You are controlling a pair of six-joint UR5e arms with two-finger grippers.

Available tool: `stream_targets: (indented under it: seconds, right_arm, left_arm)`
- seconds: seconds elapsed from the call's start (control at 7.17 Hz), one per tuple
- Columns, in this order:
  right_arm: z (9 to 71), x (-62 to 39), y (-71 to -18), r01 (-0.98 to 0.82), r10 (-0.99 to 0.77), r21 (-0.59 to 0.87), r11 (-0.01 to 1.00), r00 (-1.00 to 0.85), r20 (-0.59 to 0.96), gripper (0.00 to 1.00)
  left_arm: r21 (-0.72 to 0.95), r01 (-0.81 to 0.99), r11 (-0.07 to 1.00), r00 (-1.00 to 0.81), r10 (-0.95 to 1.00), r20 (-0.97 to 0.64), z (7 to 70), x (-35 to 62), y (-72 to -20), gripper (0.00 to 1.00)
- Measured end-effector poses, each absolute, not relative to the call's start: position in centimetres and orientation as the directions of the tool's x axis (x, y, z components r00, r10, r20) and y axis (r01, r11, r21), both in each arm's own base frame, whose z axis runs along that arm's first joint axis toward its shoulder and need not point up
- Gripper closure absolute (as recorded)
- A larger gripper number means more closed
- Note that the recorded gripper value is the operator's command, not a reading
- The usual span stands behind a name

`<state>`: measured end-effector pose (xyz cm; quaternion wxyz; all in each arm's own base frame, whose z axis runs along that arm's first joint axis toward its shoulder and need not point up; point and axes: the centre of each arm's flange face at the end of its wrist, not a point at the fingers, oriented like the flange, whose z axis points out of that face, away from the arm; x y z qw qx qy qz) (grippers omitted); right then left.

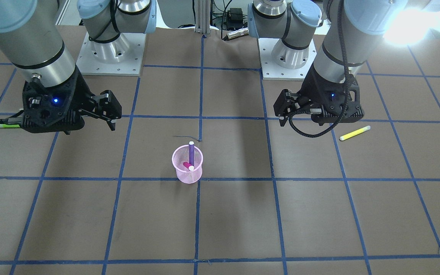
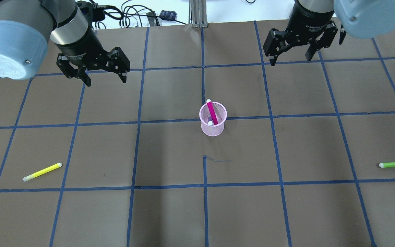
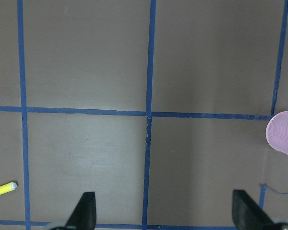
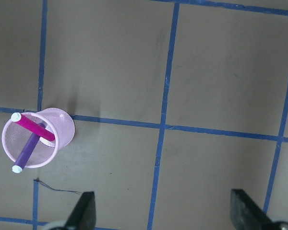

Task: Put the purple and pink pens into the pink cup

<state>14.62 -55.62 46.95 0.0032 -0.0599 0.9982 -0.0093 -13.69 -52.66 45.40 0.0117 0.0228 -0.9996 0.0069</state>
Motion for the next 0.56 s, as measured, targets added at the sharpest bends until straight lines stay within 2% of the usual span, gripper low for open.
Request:
stream_targets:
  seconds: [0.56]
  right_arm:
    - [47.34,14.58,-55.62,-0.118,-0.118,-0.025,0.993,-0.993,0.007,0.00]
  left_arm:
    - [-0.010,-0.034,0.999,-0.999,-0.033,0.026,45.24,-13.75,-52.23,0.00]
